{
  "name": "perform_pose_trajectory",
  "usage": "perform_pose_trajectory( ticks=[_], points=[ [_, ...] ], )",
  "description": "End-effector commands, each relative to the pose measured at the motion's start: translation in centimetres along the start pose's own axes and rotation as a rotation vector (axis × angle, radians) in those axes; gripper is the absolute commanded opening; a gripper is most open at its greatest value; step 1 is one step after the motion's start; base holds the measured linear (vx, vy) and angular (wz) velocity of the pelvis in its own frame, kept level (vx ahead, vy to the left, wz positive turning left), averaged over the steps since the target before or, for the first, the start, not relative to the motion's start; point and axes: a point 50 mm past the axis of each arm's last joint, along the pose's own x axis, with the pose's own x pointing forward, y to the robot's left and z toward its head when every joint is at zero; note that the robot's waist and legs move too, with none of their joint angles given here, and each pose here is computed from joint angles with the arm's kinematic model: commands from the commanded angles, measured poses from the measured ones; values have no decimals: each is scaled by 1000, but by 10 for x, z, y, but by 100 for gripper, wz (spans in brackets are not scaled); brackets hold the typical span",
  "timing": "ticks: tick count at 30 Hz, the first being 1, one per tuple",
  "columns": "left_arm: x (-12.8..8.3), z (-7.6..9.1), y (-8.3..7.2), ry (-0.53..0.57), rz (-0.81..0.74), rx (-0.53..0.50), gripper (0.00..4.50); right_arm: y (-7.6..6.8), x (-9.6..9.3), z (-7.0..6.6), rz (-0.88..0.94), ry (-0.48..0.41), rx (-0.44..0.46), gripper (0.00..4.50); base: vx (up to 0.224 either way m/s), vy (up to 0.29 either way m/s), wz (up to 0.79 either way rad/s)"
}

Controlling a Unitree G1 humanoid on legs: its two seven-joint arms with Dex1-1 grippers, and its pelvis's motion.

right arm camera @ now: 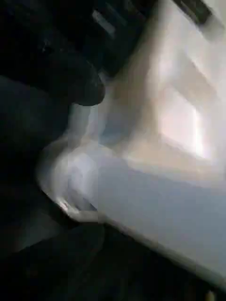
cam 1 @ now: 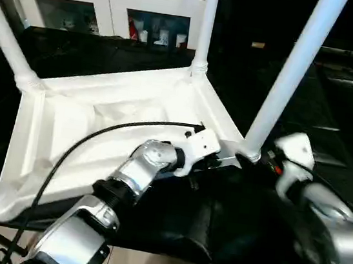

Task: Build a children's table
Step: Rotate leg to tighten

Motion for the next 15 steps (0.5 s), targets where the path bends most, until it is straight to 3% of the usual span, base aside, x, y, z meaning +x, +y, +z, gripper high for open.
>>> perform_pose_trajectory(
  ticks=[1, 5, 7, 9, 11, 15],
  points=[
    [-2, 13, 3, -114, 13, 9, 0, 11, -7, 3, 123, 24, -38, 442, 0, 0, 0],
    [-6, 14, 4, -132, -18, 19, 0, 14, -11, 5, 130, 22, -5, 442, 0, 0, 0],
    [-8, 15, 4, -142, -26, 4, 45, 17, -9, 6, 128, 13, 0, 450, 0, 0, 0],
    [-12, 14, 5, -143, -35, -24, 45, 22, -6, 6, 144, 10, 6, 450, 0, 0, 0],
    [-22, 14, 10, -145, -14, -77, 78, 31, 0, 7, 158, -1, 20, 450, 0, 0, 0],
    [-36, 12, 17, -147, 26, -100, 101, 40, 6, 9, 161, -20, 36, 450, 0, 0, 0]
  ],
)
